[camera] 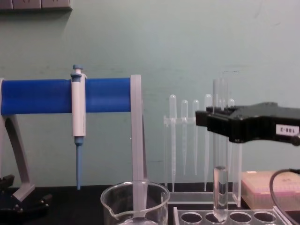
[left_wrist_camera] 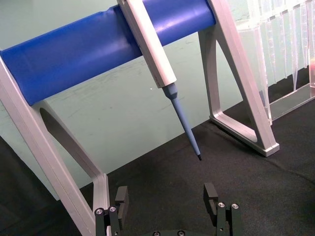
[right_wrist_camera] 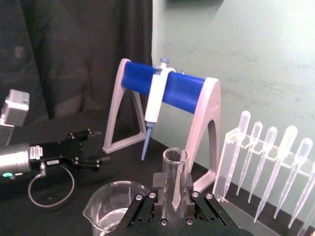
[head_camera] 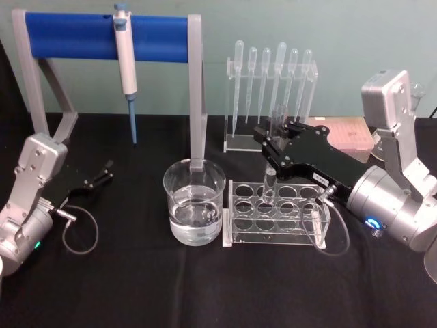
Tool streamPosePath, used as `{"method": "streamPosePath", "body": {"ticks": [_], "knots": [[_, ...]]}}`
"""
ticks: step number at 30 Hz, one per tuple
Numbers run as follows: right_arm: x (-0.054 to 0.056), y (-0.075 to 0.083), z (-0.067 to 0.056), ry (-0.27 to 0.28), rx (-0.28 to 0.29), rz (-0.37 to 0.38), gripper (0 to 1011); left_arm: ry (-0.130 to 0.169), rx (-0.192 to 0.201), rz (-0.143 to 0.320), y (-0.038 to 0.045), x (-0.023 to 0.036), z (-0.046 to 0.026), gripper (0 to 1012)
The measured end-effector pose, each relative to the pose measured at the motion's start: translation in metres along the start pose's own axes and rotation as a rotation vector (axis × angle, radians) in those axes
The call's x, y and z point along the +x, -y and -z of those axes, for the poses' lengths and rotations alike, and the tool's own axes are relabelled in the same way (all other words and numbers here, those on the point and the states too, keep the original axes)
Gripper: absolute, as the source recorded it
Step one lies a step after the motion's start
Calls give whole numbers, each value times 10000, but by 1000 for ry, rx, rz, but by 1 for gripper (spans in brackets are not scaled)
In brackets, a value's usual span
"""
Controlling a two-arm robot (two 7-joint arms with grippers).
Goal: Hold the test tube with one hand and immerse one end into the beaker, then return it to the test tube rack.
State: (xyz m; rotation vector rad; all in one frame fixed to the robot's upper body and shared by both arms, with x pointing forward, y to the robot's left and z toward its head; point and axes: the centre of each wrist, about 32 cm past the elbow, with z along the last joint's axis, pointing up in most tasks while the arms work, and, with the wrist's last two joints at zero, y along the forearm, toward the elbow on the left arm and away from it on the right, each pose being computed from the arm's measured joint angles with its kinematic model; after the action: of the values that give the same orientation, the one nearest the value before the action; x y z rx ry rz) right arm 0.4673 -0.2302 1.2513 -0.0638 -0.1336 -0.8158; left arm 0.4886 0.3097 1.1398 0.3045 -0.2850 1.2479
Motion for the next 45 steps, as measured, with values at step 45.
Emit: {"method": "streamPosePath", "body": {"ticks": [45], "knots": [[-54,-158,314,96,-201,-57,575,0,0,0,0,0,0,1000]]}}
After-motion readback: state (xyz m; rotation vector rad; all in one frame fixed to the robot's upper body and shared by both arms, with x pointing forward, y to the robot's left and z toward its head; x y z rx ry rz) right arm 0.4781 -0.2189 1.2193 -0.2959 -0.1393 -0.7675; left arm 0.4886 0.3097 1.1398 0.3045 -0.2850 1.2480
